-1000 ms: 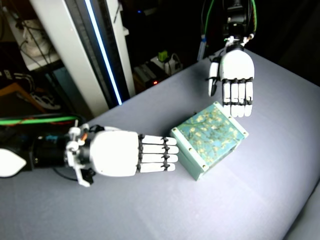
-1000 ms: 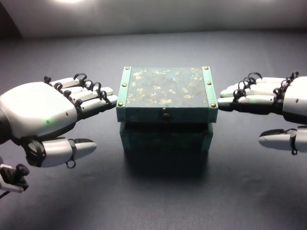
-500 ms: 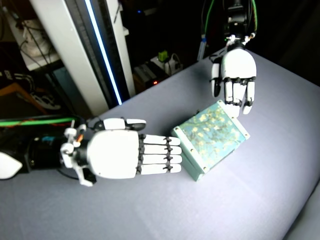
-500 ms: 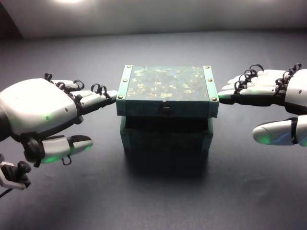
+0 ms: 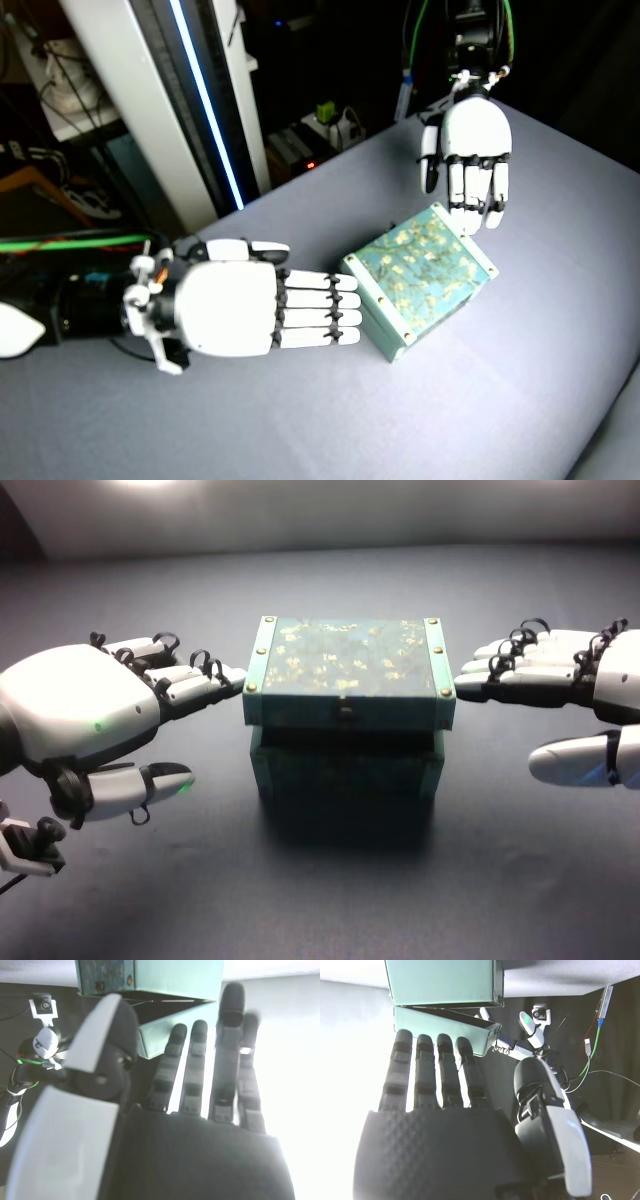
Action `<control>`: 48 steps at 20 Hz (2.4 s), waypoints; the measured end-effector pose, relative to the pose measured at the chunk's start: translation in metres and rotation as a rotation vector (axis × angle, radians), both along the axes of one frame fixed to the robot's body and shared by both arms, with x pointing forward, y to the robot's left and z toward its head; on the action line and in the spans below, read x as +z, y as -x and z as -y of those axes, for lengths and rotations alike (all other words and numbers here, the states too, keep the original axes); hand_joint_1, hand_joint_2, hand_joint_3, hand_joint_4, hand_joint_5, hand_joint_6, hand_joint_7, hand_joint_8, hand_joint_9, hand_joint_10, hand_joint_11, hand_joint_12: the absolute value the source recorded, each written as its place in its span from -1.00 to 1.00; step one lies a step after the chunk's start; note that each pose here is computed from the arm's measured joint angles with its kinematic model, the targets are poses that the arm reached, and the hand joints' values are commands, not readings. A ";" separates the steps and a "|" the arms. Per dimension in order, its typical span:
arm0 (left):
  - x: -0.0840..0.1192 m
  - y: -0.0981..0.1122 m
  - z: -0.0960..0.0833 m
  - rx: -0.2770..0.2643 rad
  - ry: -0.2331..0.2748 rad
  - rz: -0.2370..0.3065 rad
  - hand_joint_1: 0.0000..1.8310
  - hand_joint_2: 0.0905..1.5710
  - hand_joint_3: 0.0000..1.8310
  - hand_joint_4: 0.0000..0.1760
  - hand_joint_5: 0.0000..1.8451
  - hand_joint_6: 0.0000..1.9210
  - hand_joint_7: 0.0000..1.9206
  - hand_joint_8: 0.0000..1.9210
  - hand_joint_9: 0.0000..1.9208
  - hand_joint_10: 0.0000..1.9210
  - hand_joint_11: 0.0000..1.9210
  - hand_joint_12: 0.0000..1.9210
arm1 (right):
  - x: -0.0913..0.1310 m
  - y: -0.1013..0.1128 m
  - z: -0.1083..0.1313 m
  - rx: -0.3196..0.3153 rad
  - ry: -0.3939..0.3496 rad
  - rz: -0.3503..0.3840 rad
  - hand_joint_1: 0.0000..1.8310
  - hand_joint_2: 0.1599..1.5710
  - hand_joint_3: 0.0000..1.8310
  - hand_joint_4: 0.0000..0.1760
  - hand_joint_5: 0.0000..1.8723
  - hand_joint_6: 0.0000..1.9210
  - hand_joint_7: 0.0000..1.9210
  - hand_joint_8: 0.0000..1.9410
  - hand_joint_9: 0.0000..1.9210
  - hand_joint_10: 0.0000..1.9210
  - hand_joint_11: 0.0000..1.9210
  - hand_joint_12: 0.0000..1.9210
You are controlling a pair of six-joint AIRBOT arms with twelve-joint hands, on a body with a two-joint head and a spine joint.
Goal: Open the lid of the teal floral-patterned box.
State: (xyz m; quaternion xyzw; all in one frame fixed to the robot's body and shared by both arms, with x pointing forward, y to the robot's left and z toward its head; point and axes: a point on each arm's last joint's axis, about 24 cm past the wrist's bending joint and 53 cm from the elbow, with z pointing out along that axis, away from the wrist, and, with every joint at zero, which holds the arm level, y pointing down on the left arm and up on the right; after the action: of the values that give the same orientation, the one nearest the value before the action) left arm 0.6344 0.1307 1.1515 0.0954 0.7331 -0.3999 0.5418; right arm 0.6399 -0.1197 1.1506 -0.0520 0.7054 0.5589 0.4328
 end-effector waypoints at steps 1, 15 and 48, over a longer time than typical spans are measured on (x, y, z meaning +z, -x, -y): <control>0.002 -0.002 -0.001 0.005 0.012 0.005 -0.59 0.85 -1.00 -1.00 -1.00 -1.00 -0.94 -1.00 -0.67 -1.00 -1.00 -0.27 | 0.005 -0.003 0.000 -0.008 -0.028 0.003 -1.00 0.74 -1.00 -1.00 -0.80 -1.00 -0.80 -0.99 -0.86 -1.00 -0.95 -0.77; 0.030 -0.010 -0.006 0.078 0.225 0.043 -0.78 0.86 -1.00 -1.00 -1.00 -1.00 -0.92 -1.00 -0.87 -1.00 -1.00 -0.45 | 0.032 -0.021 0.006 -0.102 -0.210 0.018 -1.00 0.74 -1.00 -1.00 -0.79 -1.00 -0.80 -0.99 -0.83 -0.99 -0.90 -0.76; 0.045 -0.050 0.001 0.155 0.295 0.108 -0.85 0.75 -0.98 -1.00 -0.96 -1.00 -0.96 -1.00 -0.96 -1.00 -1.00 -0.84 | 0.029 -0.063 0.021 -0.213 -0.250 0.030 -1.00 0.75 -1.00 -1.00 -0.80 -1.00 -0.84 -1.00 -0.88 -1.00 -0.96 -0.80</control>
State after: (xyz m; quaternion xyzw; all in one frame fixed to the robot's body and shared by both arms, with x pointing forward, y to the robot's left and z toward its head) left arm 0.6847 0.1296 1.1966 -0.0204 0.6415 -0.4543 0.6178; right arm 0.7033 -0.1408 1.1800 0.0688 0.6253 0.5925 0.5032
